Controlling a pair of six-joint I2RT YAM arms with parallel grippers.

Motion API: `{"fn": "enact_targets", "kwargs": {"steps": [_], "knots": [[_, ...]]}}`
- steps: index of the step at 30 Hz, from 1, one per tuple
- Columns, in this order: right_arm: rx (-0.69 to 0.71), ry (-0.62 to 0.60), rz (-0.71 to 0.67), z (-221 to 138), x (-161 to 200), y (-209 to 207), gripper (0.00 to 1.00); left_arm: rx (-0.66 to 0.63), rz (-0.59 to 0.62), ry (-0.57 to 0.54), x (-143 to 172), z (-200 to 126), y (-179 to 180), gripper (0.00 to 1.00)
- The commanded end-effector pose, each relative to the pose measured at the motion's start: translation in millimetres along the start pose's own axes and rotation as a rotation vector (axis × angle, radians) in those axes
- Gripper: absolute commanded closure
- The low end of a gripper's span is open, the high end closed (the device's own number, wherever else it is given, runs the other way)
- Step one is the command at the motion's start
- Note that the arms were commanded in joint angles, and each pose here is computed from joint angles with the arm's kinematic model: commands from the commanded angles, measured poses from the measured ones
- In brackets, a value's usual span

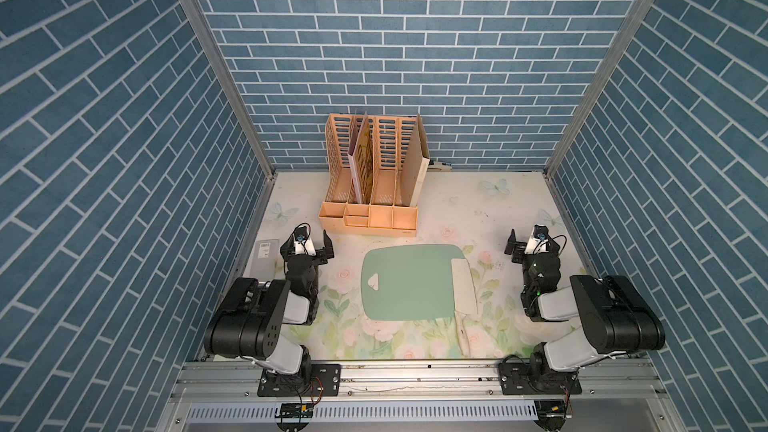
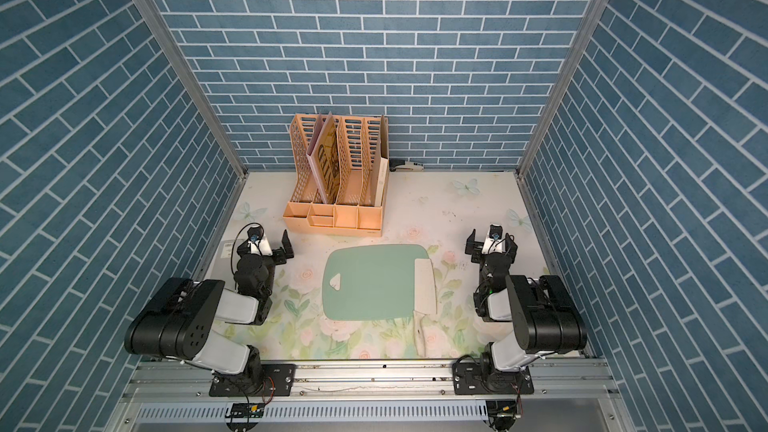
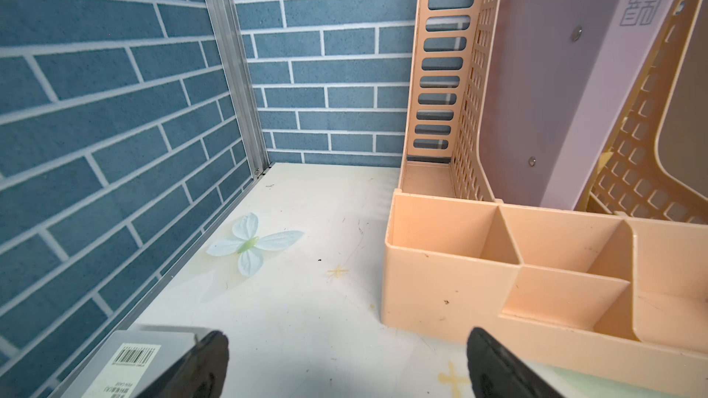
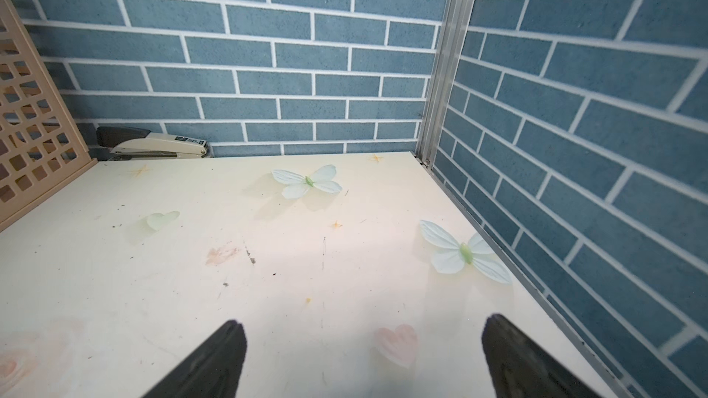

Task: Align the knife with the edge of the cutting board
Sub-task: Reset both arms

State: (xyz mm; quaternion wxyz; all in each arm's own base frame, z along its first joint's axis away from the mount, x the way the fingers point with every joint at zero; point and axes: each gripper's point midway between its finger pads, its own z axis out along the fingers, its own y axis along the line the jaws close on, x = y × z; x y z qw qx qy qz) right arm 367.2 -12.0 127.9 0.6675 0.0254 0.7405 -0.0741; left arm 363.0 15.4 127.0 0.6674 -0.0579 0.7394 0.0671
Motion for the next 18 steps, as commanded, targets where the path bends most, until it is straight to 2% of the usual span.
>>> {"fn": "enact_targets", "kwargs": {"steps": [1,18], "knots": [[-0.013,-0.009,0.009,-1.5,-1.6,1.7,0.0,0.004,-0.004,-0.031,-8.5,1.8,0.4,0.0],[-0.013,-0.004,0.006,-1.3,-0.9,1.9,0.0,0.004,-0.003,-0.031,-8.5,1.6,0.3,0.01]]}}
